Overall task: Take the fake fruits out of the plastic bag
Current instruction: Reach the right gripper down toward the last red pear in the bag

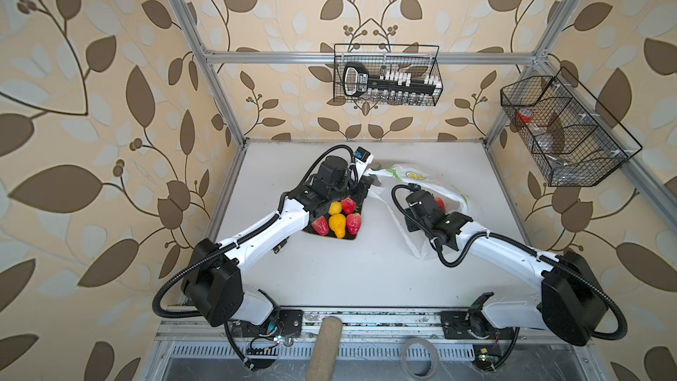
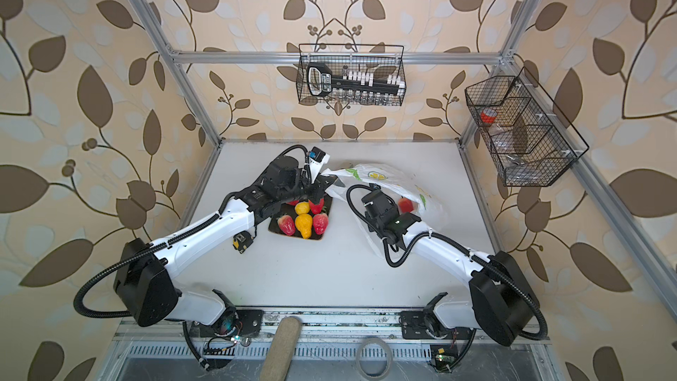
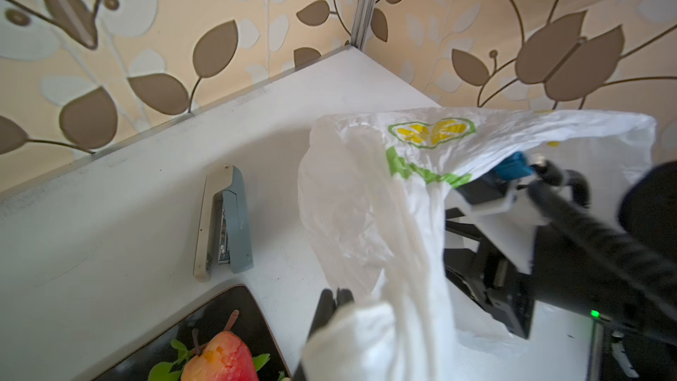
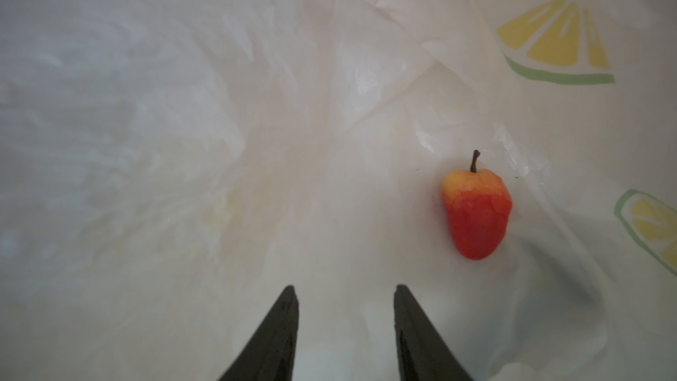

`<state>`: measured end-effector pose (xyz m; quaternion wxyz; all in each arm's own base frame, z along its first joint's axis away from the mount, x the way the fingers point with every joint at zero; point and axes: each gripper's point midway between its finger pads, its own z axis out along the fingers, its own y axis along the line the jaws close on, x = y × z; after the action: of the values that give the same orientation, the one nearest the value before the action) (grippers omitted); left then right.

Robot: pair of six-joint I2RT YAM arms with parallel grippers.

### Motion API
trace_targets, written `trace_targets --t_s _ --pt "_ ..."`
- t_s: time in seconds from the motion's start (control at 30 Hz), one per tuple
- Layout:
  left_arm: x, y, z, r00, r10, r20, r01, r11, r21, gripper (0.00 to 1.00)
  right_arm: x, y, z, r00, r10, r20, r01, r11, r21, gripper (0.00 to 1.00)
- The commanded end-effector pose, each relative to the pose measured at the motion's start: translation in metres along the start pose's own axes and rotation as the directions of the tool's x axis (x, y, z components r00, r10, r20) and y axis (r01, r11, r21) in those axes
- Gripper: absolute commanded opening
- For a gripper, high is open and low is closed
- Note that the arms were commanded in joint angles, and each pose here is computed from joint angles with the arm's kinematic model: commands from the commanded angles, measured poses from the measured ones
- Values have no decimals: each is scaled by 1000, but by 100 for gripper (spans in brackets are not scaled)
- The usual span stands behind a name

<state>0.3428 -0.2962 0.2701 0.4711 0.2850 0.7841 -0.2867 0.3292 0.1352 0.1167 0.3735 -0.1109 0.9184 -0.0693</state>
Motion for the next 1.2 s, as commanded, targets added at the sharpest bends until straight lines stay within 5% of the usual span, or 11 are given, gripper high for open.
trace_targets --t_s 0.0,0.47,0.77,1.17 --pt "-15 -19 -15 999 -25 28 23 997 71 0 0 2 13 996 -63 -58 61 998 -30 45" --pt "-25 -46 -31 1000 -2 -12 4 989 148 0 2 -62 57 942 330 -65 -320 939 127 60" --pt "-10 -42 -21 998 16 -63 -7 991 136 0 -2 -77 81 930 364 -60 -353 925 140 75" --pt "-4 -37 -16 996 7 -87 4 993 118 0 -12 -85 124 928 359 -98 -353 932 79 81"
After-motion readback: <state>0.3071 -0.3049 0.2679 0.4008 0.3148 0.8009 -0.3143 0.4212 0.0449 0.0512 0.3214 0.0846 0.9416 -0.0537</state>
